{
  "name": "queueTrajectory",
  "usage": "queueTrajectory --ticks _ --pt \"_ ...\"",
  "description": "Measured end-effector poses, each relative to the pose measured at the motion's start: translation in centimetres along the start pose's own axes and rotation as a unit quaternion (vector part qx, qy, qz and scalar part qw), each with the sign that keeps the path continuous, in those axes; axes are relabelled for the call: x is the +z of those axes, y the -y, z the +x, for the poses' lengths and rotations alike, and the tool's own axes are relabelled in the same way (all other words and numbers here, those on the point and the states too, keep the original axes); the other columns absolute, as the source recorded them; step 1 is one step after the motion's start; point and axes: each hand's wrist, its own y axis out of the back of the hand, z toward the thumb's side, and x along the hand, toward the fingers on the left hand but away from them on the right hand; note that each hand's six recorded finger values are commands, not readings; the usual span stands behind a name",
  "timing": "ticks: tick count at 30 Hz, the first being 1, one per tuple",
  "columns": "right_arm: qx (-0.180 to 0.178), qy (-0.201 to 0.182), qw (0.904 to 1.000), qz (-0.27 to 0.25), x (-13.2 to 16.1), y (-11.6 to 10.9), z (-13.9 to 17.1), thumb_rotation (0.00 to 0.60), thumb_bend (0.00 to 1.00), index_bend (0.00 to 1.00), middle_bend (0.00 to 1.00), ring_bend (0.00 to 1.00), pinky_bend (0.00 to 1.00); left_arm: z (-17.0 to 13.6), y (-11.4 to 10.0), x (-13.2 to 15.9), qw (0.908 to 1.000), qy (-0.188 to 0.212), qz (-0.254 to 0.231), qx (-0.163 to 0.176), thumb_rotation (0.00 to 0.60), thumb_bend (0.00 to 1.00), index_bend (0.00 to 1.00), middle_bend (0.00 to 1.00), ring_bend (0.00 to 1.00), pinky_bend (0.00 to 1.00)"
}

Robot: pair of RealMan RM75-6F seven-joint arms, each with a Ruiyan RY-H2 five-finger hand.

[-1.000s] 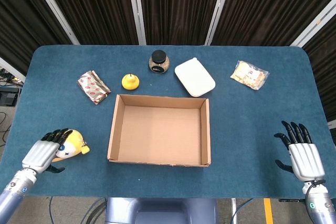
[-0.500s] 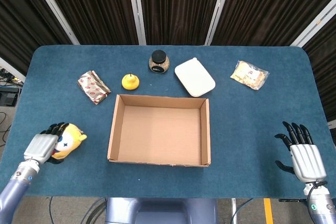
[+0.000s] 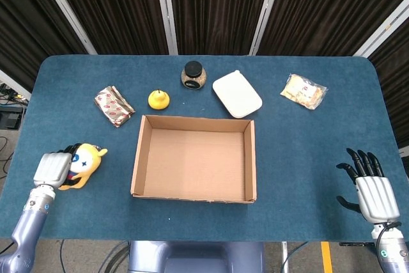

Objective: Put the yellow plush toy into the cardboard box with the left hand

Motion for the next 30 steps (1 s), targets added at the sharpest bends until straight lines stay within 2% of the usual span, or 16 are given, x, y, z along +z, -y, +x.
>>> queueTrajectory --ticks 4,10,14,18,24,30 --pt "-0.003 0.002 1.0 0.002 -0.1 -0.1 0.0 0.6 0.0 0.3 0.05 0.0 0.0 -0.1 -1.3 1.0 0.9991 0.013 -0.016 0.036 0.6 0.78 0.62 0.45 0.54 0.75" --pt "-0.026 0.026 0.9993 -0.002 -0.9 -0.9 -0.3 0.6 0.0 0.3 0.06 0.0 0.0 -0.8 -4.9 3.8 0.9928 0.06 -0.048 0.092 0.6 0.79 0.63 0.45 0.54 0.75" --pt "-0.06 0.068 0.9957 -0.02 -2.4 -2.1 -0.6 0.6 0.0 0.3 0.07 0.0 0.0 -1.6 -8.2 7.4 0.9823 0.117 -0.066 0.13 0.6 0.78 0.63 0.45 0.54 0.75" --pt "-0.091 0.115 0.9882 -0.045 -4.1 -2.9 -0.6 0.6 0.0 0.3 0.08 0.0 0.0 -1.8 -10.7 11.2 0.971 0.167 -0.076 0.153 0.6 0.78 0.63 0.45 0.54 0.75" --pt "-0.152 0.162 0.971 -0.089 -5.6 -4.0 -0.6 0.6 0.0 0.3 0.08 0.0 0.0 -1.3 -10.8 17.6 0.9593 0.221 -0.093 0.149 0.6 0.78 0.63 0.45 0.54 0.75" --pt "-0.159 0.165 0.9693 -0.089 -5.7 -3.8 -0.5 0.6 0.0 0.3 0.08 0.0 0.0 -1.5 -7.9 23.4 0.9519 0.268 -0.093 0.117 0.6 0.78 0.63 0.45 0.54 0.75"
